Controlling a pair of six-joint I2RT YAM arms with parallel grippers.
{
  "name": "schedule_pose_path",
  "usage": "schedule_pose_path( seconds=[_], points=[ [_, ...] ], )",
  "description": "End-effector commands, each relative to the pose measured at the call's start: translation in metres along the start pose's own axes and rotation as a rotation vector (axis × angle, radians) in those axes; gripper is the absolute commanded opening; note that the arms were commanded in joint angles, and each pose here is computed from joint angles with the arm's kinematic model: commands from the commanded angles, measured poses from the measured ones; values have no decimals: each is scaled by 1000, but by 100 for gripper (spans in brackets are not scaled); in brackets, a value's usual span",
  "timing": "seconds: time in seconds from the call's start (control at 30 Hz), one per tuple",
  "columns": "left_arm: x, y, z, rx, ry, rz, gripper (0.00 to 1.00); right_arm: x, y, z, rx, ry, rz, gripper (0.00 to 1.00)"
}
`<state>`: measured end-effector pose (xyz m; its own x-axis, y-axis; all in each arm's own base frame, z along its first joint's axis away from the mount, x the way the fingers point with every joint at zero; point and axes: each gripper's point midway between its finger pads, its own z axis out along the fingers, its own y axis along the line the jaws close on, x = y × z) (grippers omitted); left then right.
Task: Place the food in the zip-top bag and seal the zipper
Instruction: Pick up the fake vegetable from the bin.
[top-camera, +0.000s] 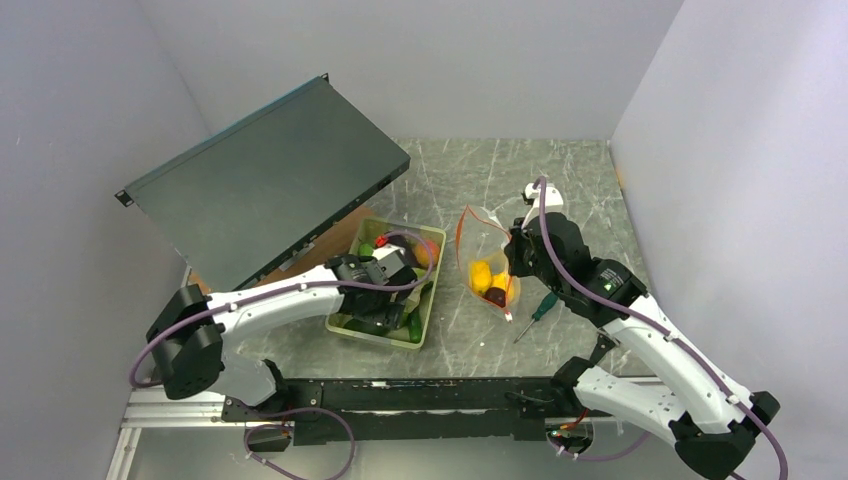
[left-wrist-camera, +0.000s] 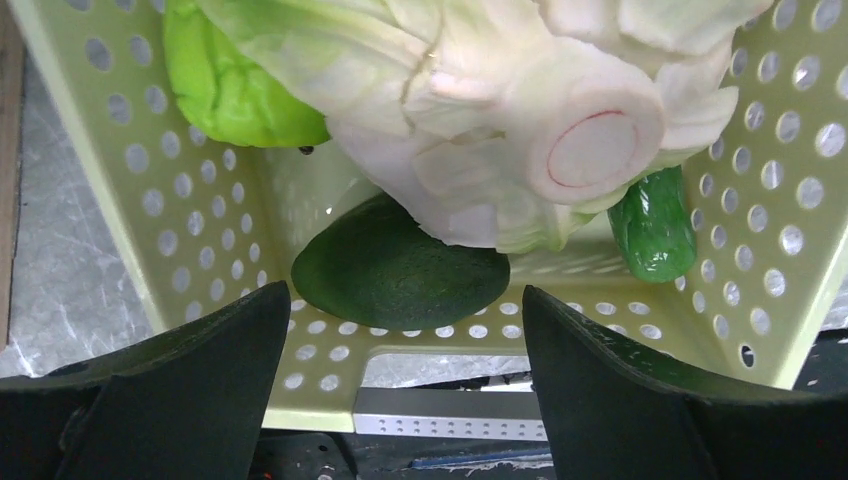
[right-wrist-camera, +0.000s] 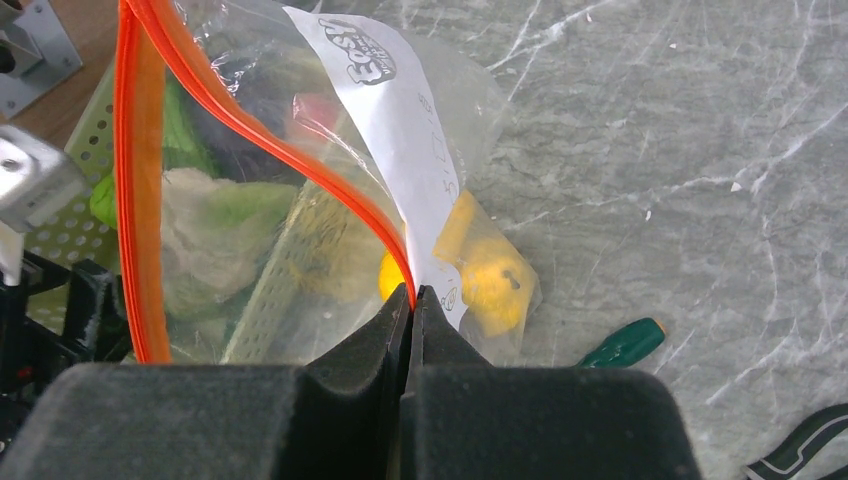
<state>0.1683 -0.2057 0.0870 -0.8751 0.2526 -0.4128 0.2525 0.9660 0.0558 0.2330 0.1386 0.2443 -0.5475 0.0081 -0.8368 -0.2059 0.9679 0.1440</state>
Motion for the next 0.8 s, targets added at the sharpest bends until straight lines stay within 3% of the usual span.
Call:
schedule_pose_path(
  seconds=[0.0, 0.2, 0.47, 0.77],
  points=[
    [5, -12, 7, 54, 39, 39, 92, -12, 2, -7, -15, -48, 18, 0],
    [18, -12, 29, 20, 116, 72, 99, -12, 4, -6, -25, -41, 20, 0],
    [36, -5, 58, -61, 194, 101, 99, -12, 3, -8, -21, -49, 22, 0],
    [17, -1, 42, -84, 132, 103, 59, -11, 3, -6, -19, -44, 22, 0]
  ],
)
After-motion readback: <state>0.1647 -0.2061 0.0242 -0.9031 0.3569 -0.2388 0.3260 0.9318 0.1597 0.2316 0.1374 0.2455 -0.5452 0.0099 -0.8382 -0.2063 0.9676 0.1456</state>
